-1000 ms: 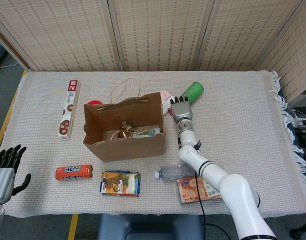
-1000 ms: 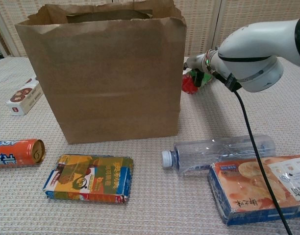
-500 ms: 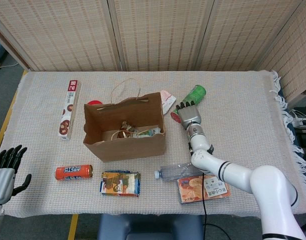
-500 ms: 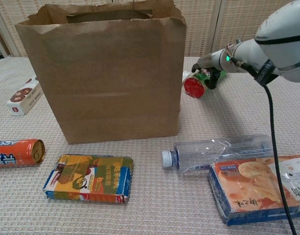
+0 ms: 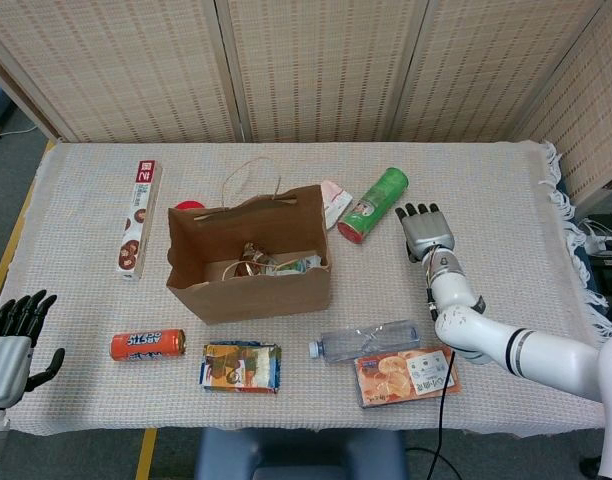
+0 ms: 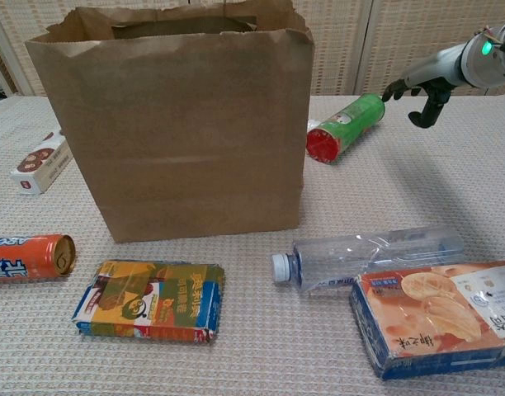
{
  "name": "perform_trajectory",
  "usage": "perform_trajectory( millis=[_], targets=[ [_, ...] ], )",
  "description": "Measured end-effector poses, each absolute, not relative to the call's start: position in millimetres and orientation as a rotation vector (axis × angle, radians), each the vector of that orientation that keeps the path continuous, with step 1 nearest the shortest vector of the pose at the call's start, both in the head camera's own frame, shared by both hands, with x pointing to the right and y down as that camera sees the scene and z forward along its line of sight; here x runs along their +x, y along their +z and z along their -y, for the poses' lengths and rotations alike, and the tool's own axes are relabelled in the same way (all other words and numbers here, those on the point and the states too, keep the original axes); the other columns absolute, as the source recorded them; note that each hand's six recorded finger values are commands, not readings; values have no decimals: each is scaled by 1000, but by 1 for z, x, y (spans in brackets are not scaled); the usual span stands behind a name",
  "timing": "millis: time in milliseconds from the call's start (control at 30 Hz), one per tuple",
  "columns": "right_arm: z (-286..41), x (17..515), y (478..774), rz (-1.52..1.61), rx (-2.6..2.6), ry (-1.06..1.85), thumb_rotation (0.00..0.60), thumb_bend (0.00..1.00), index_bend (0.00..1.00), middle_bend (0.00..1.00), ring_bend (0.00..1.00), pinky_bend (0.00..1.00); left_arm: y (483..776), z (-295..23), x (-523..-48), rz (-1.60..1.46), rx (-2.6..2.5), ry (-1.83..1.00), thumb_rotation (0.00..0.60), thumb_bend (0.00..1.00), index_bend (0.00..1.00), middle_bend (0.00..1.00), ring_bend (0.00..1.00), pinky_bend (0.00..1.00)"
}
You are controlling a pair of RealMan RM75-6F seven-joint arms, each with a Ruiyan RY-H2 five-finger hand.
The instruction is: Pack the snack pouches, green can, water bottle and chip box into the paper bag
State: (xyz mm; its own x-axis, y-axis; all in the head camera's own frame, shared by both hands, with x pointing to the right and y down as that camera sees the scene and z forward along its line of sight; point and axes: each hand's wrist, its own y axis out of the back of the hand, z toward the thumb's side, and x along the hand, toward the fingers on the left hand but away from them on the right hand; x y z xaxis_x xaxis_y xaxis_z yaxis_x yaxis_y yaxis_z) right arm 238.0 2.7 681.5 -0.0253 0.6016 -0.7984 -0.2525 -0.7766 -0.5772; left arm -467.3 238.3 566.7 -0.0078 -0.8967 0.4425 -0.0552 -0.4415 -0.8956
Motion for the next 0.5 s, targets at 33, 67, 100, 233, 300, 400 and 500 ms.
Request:
perform_trajectory(
  millis=[33, 67, 100, 233, 300, 400, 500],
  targets=[
    [-1, 236, 681, 379, -1662, 1838, 600, 631, 0, 0, 0, 62, 567, -238, -467, -1009, -1572, -1530, 600, 390, 55, 0, 0, 0],
    [2, 232, 680, 391, -1659, 1804, 600, 631, 0, 0, 0, 62, 567, -238, -467, -1008, -1571, -1530, 600, 390, 55, 0, 0, 0],
    [4, 229, 680, 401, -1658, 1779, 600, 631, 0, 0, 0, 62, 567, -237, -466, -1007, -1572, -1530, 600, 390, 55, 0, 0, 0],
    [11, 212, 691, 429, -1654, 1717, 600, 631, 0, 0, 0, 62, 568, -237, -466, -1006, -1572, -1531, 600, 389, 55, 0, 0, 0],
    [13, 204, 702, 430, -1650, 1721, 600, 631, 0, 0, 0, 62, 568, -237, -467, -1008, -1572, -1533, 600, 390, 55, 0, 0, 0],
    [12, 189, 719, 425, -1658, 1731, 600, 631, 0, 0, 0, 62, 568, -237, -467, -1010, -1571, -1534, 600, 389, 55, 0, 0, 0],
    [9, 172, 734, 408, -1671, 1732, 600, 631, 0, 0, 0, 62, 567, -237, -467, -1012, -1570, -1535, 600, 388, 55, 0, 0, 0]
  ],
)
